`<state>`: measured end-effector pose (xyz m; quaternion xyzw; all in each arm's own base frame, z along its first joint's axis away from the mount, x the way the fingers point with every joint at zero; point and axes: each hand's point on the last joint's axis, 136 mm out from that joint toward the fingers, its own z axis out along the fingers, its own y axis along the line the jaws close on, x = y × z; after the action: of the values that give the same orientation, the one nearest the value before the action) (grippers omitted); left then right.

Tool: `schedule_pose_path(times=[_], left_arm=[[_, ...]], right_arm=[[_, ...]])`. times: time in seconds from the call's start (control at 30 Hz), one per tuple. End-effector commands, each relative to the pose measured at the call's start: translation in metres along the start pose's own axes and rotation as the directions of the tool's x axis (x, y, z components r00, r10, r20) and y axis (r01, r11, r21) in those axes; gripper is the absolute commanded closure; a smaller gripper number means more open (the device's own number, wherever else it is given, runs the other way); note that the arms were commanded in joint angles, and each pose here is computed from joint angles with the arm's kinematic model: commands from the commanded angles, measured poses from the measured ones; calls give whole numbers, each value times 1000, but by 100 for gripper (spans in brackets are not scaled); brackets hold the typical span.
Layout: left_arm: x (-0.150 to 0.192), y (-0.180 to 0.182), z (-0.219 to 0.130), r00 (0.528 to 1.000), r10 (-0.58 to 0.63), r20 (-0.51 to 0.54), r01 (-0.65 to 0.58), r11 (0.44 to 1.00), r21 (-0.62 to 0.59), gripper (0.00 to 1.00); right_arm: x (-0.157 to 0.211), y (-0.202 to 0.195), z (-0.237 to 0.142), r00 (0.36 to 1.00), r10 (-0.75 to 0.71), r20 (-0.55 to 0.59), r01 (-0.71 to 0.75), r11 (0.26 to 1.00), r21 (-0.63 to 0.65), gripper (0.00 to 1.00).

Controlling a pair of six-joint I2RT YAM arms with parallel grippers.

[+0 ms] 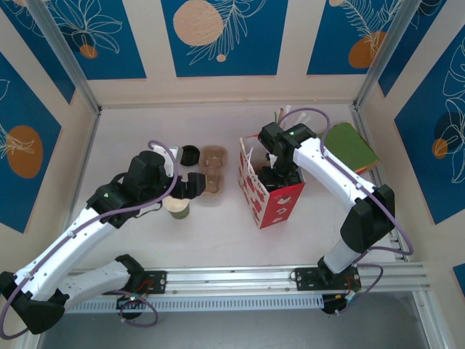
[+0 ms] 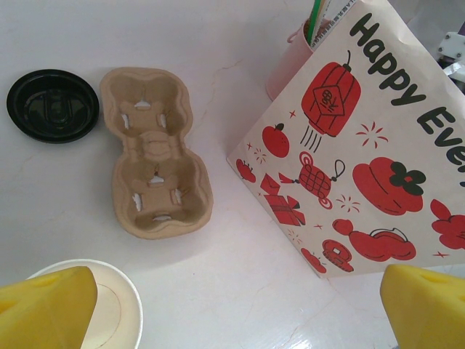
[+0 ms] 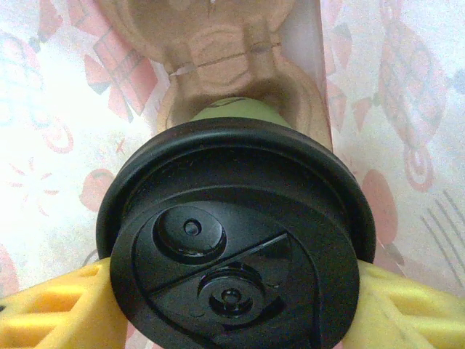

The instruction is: Pack the takeout coffee

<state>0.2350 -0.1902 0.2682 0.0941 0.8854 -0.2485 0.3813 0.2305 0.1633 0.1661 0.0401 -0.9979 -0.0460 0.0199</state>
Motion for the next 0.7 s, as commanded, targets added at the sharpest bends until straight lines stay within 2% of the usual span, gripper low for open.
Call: schedule_pose_path(times=[0.0,0.67], left_arm=[[-3,2,1,1000,-11,11,11,1000,-4,0],[1,3,0,1000,-24,1,24,1000,-1,0]], right_arm=[[5,-1,-1,1000,-4,-2,4,1000,-17,35],[9,-6,14,1000,8,-5,-8,1000,-22,35]])
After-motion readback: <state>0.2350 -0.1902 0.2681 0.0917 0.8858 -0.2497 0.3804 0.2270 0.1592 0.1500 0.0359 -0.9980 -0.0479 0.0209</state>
